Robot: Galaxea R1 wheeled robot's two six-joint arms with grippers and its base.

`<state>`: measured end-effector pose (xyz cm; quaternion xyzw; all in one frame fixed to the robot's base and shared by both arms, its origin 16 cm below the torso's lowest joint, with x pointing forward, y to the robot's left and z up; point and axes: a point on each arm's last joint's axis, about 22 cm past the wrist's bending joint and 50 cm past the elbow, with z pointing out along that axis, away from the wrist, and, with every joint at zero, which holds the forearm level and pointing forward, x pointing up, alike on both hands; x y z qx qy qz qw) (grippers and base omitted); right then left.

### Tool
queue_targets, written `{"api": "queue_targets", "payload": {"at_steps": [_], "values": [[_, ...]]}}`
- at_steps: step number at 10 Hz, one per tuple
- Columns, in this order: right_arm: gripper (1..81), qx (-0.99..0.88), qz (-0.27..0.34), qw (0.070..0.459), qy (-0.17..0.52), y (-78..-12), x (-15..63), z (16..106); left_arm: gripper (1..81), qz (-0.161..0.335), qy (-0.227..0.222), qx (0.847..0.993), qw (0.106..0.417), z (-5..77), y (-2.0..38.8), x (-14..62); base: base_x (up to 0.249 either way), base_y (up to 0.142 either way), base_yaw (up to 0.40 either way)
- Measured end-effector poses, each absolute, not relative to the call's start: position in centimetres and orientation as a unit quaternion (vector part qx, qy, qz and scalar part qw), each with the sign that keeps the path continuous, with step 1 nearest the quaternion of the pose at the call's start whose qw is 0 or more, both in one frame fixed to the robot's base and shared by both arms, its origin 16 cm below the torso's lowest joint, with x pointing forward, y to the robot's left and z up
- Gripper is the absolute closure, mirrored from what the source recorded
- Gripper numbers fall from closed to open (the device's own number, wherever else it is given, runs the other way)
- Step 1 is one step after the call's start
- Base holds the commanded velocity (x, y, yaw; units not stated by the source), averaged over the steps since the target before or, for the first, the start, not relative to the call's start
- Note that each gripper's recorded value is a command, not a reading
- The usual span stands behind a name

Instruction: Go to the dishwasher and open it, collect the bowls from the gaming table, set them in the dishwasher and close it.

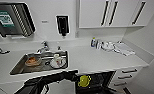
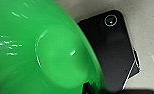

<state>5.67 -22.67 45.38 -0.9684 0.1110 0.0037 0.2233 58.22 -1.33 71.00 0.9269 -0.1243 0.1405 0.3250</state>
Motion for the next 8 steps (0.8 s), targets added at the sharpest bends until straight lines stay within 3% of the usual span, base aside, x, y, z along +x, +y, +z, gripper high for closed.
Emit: {"api": "queue_targets", "payload": {"at_steps": [2,3,5,8], "values": [[81.1,-0.968,0.002,0.223,0.111,-22.7,5.9,45.4,81.1,0.141,-0.132,0.925,0.327,71.1,-2.4,58.0,0.0,0.0,0.0],[81.1,-0.968,0.003,0.223,0.111,-22.7,5.8,45.4,1.0,0.146,-0.146,0.923,0.325,71.2,-2.7,57.9,0.0,0.0,0.0],[81.1,-0.968,0.003,0.223,0.111,-22.7,5.8,45.4,1.0,0.144,-0.139,0.924,0.325,71.2,-2.8,57.9,0.0,0.0,0.0],[81.1,-0.969,0.003,0.219,0.11,-23.1,5.8,45.2,1.0,0.144,-0.163,0.919,0.33,71.6,-5.4,57.0,0.0,0.0,0.0]]}}
